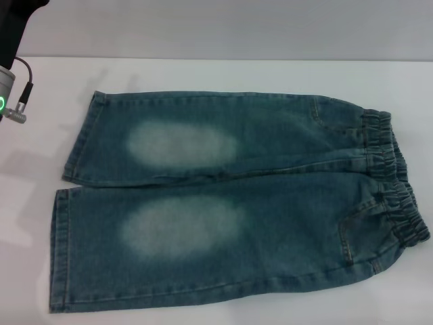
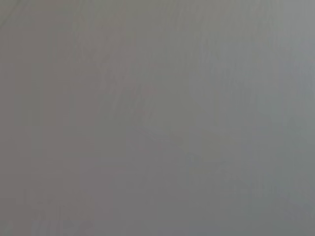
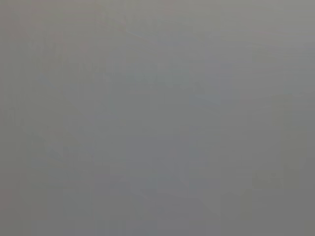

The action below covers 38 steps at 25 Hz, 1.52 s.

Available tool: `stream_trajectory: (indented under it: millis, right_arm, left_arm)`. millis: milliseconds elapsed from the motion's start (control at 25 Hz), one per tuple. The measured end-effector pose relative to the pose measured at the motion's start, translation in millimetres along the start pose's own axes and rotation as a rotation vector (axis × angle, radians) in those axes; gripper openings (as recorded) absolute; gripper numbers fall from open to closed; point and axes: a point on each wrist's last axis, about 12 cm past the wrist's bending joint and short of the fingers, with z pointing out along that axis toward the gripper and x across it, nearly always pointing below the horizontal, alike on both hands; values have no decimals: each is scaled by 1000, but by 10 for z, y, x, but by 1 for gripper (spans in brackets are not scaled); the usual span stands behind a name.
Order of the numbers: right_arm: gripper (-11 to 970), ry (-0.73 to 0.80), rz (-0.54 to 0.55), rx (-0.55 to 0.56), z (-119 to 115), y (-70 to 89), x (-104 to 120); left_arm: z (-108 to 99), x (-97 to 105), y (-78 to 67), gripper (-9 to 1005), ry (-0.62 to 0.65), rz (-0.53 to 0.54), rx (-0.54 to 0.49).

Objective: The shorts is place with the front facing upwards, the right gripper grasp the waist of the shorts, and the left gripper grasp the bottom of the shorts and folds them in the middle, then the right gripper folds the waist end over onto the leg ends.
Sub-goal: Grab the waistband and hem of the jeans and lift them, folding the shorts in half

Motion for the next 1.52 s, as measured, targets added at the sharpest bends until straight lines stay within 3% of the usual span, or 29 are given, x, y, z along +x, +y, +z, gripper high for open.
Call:
stream_trajectory:
  millis: [400,560,880,1240,1280,1400,1440,1520]
  right_arm:
    - [469,6,4,40,-21,-47,8]
    - [470,13,12,44,-19,-53,15]
    - [470,9,15,58,-23,-86,3]
    - [469,8,-67,215,-185,-502,-127]
    - [469,9,-80,236,-212,-558,-148]
    - [470,8,-98,311,-298,-701,-192]
    - [470,6,-101,334,-325,-743,-204]
    - [470,4,-108,362,-360,-802,-226]
  left_arm:
    - [52,39,48,711,51,-100,-32]
    - [113,21,43,711,87,-136,20]
    - [345,-112,201,711,328,-327,133]
    - [513,-384,322,712,605,-468,218]
    - [519,-433,334,712,697,-508,226]
    - [519,-433,334,712,697,-508,226]
    - [513,-524,325,712,856,-568,246]
    - [475,-581,316,712,953,-601,264]
